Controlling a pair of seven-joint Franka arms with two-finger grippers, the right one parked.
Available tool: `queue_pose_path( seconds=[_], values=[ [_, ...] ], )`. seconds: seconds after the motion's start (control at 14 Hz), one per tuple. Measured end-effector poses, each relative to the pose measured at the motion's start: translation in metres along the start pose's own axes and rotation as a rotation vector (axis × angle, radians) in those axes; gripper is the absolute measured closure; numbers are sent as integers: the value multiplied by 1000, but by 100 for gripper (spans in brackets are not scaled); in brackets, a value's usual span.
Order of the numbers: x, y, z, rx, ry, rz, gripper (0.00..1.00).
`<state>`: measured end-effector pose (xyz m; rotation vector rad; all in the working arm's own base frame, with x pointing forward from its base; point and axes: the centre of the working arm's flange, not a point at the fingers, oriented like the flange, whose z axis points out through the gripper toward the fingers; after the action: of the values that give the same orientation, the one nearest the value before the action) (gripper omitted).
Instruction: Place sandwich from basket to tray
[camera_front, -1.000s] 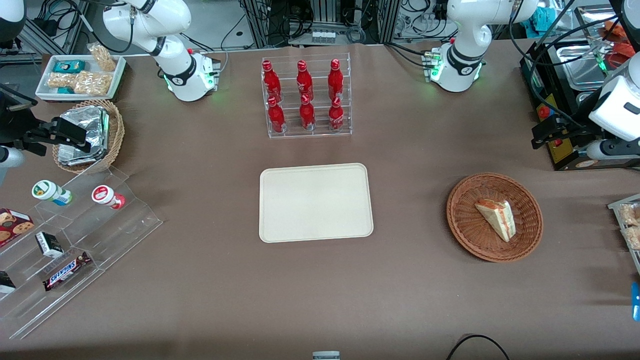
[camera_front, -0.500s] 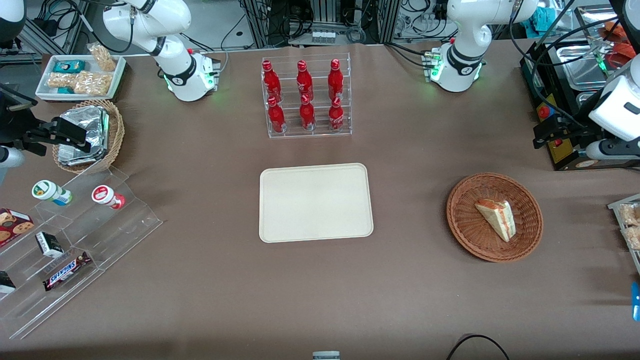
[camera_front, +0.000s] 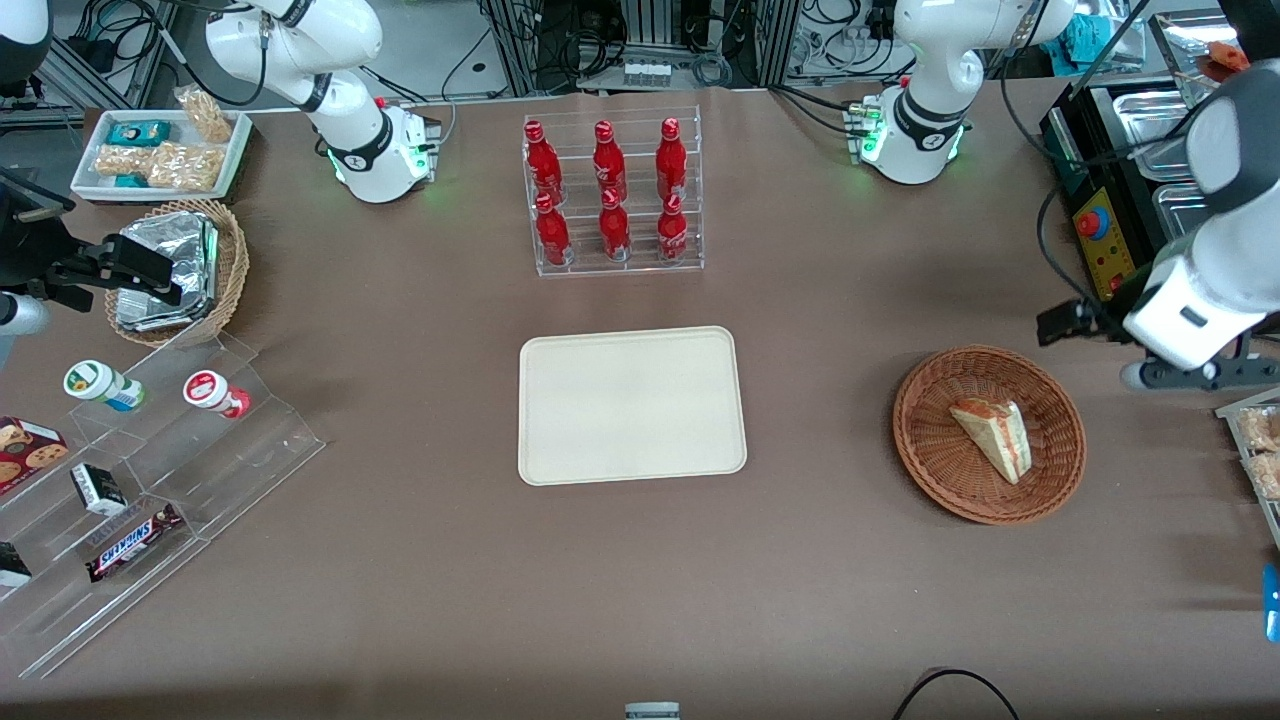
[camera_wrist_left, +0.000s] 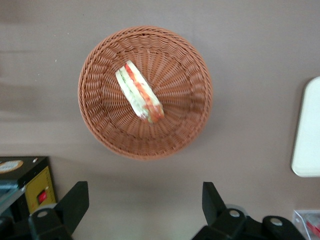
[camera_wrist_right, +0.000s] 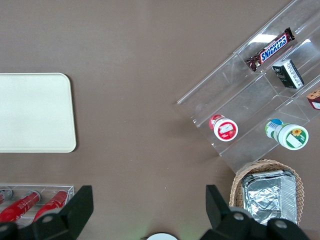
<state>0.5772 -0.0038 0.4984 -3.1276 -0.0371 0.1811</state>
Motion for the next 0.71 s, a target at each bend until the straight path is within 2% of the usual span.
queue_pose_path(
  seconds=[0.21,0.43,0.57,0.71],
  values=[
    [10,-8,53,-2,37,-11,0],
    [20,-18,105,-7,106,-46,0],
    [23,-21,139,-16,150,-150,0],
    [22,-20,169,-34,177,-316,0]
  ],
)
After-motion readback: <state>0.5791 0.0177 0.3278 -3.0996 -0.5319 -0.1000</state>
